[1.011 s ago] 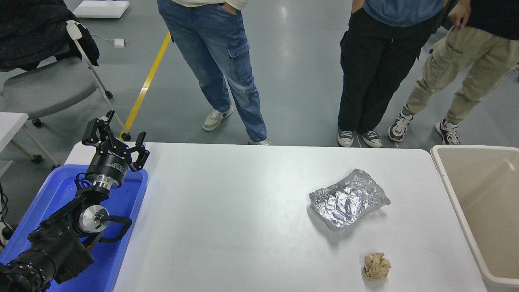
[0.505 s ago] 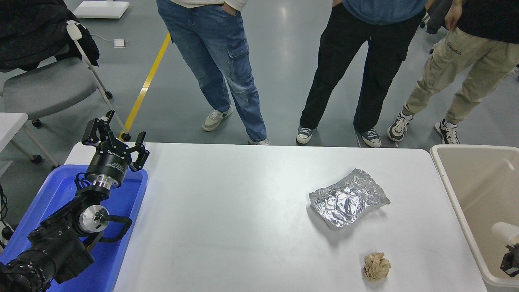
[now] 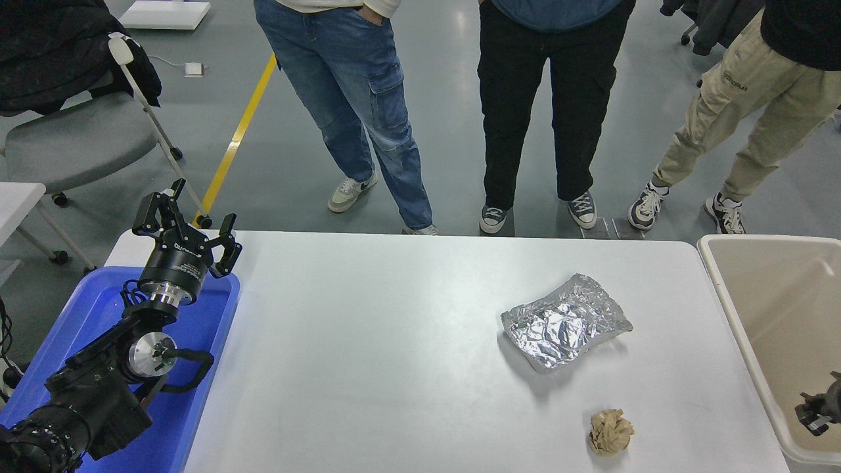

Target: Dispose of the paper cup in the dustbin

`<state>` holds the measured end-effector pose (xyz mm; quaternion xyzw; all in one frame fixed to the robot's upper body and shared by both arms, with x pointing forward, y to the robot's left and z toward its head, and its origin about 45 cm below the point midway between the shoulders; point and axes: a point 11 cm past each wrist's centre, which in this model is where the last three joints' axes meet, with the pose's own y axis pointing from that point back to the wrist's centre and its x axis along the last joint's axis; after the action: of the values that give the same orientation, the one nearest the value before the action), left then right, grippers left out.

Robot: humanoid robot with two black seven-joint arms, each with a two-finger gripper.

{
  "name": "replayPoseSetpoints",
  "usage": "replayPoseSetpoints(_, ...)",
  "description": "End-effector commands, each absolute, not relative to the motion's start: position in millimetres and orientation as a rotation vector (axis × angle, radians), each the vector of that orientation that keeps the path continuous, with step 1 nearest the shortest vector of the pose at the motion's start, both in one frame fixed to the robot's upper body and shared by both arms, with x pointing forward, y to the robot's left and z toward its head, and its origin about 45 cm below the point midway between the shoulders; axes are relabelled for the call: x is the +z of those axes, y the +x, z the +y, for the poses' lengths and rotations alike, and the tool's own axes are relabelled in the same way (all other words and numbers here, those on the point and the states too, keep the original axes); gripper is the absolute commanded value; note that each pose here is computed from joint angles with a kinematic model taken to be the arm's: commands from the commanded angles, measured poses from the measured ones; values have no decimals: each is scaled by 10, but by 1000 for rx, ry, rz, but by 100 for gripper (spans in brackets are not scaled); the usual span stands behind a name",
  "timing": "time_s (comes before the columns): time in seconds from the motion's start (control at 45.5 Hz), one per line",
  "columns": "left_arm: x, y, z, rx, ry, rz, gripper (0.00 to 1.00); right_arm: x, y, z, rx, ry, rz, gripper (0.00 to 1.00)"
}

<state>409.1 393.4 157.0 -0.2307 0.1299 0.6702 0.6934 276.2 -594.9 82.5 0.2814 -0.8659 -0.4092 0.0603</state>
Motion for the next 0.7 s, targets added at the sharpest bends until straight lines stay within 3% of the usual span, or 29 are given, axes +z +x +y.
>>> replayPoseSetpoints(0.0,1570,4091,3934,1497,-515,290,100,1084,2827,-6144,-1184,884,-2665,100)
replayPoseSetpoints(0.242,1576,4096,3932,1496,-516,289,100,1651,3051,-6394,-1082,1097,-2695,100)
replayPoseSetpoints(0.462,1574,4096,3930,1495,-515,289,100,2372,3397,-6485,-941,1395,-2685,100)
replayPoseSetpoints(0.681,1573,4102,3912,1492,-516,291,100,3076,3820,-6205,-799,1745,-2591,100)
